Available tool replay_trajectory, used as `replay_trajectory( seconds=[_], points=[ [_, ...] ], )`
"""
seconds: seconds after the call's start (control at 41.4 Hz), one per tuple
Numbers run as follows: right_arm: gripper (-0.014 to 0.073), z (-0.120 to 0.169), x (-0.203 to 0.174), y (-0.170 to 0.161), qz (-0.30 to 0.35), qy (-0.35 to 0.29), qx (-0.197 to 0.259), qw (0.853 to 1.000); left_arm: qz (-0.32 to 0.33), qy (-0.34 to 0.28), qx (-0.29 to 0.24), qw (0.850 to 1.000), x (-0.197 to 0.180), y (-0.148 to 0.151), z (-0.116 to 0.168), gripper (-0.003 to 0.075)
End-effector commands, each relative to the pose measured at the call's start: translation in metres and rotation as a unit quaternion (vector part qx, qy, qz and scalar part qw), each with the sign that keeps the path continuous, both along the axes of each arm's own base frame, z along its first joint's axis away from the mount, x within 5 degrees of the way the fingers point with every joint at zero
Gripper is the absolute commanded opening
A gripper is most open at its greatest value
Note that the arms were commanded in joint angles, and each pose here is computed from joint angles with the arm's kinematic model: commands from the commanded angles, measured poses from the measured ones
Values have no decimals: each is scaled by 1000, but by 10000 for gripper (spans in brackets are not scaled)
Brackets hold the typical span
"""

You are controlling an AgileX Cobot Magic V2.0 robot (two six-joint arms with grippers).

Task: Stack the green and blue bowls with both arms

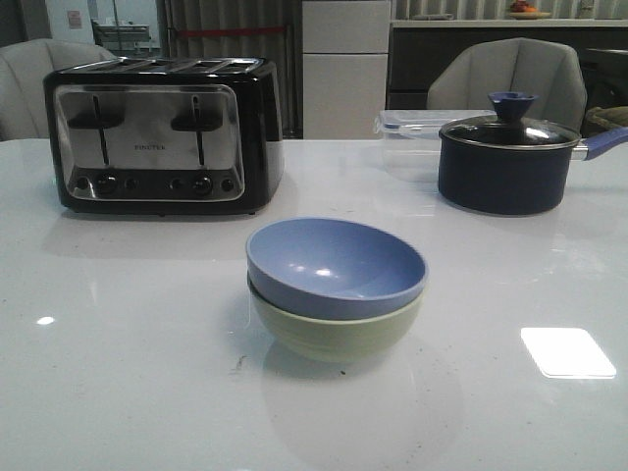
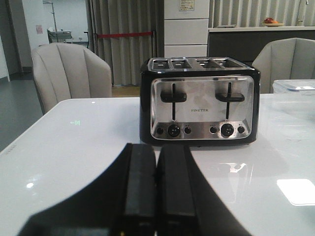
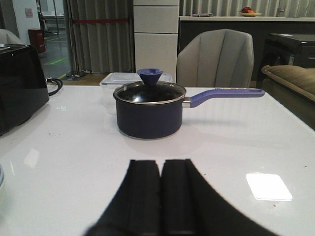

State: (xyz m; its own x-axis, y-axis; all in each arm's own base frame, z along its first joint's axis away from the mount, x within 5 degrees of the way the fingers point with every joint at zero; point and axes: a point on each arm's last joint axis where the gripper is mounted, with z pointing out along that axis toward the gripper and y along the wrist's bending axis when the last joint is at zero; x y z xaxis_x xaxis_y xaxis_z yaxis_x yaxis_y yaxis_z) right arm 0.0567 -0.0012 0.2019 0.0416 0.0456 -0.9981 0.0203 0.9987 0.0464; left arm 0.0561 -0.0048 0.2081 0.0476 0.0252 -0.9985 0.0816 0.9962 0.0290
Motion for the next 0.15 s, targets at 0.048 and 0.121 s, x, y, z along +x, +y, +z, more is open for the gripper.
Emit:
replay_trajectory(
  seconds=[0.048,0.121],
  points=[
    [55,10,-2,0,-3,-53,3,999,3,-54,-10,998,-2,1,9,97],
    [55,10,-2,0,-3,-53,3,999,3,-54,-10,998,-2,1,9,97]
  ],
)
